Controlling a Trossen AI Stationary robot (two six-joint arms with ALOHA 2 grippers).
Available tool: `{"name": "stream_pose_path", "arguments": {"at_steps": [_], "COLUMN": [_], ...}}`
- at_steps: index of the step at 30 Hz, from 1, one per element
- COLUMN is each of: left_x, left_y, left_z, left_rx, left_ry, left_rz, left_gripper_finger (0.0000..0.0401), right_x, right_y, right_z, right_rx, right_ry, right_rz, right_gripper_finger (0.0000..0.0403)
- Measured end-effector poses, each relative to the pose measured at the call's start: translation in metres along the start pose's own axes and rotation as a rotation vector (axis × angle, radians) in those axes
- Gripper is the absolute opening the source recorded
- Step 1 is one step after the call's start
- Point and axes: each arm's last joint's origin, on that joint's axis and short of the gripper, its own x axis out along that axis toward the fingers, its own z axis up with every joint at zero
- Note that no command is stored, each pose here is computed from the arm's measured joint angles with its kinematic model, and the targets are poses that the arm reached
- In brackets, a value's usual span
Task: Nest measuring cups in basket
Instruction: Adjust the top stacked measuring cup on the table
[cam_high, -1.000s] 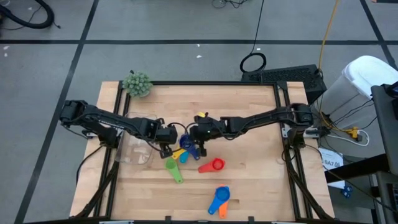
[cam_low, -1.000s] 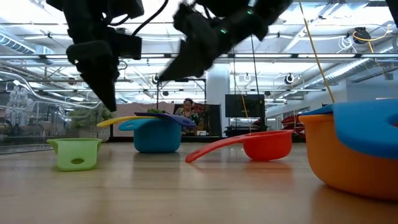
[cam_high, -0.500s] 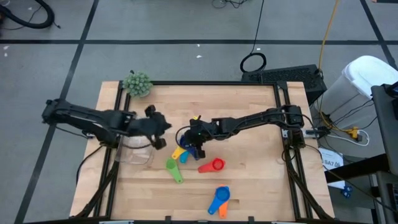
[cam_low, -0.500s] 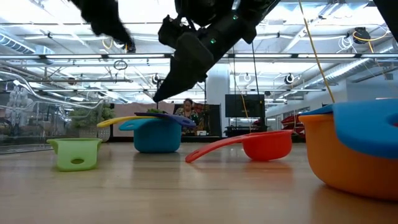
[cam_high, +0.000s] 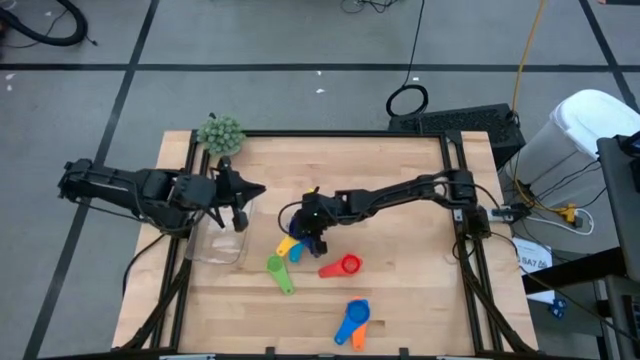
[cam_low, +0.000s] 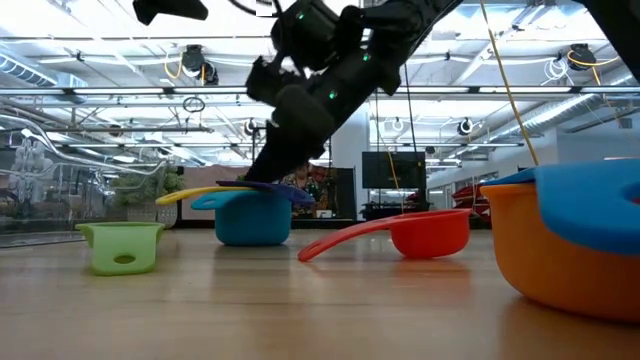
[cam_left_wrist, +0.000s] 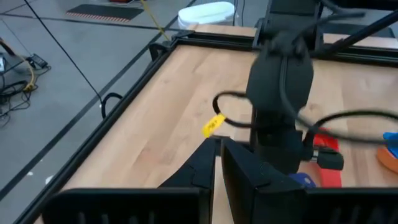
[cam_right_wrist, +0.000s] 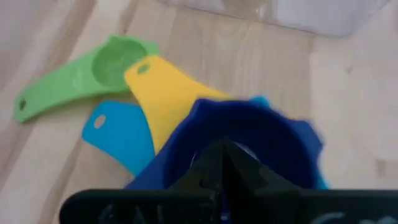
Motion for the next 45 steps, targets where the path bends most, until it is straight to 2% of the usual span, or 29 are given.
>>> {"name": "stream_pose_path", "arguments": {"at_steps": [4, 25, 38, 45], "left_x": [0.000, 0.000, 0.000, -0.002], "left_y": [0.000, -0.001, -0.001, -0.004], "left_z": [0.001, 0.000, -0.002, -0.003], "left_rx": [0.003, 0.011, 0.001, 0.001], "left_ry": [-0.006, -0.002, 0.019, 0.023], "left_rz": [-0.002, -0.003, -0.003, -0.018], "left_gripper_finger": [0.0033, 0.0033, 0.0033, 0.0033], "right_x": [0.009, -0.004, -0.044, -0.060], "right_y": [-0.001, -0.010, -0.025, -0.028], "right_z": [-0.004, -0.027, -0.037, -0.033], "right_rx": [-0.011, -0.009, -0.005, 0.011], "right_ry": [0.062, 0.357, 0.579, 0.550], "right_rz": [0.012, -0.029, -0.138, -0.152], "right_gripper_finger": [0.0000, 0.0000, 0.0000, 0.0000]}}
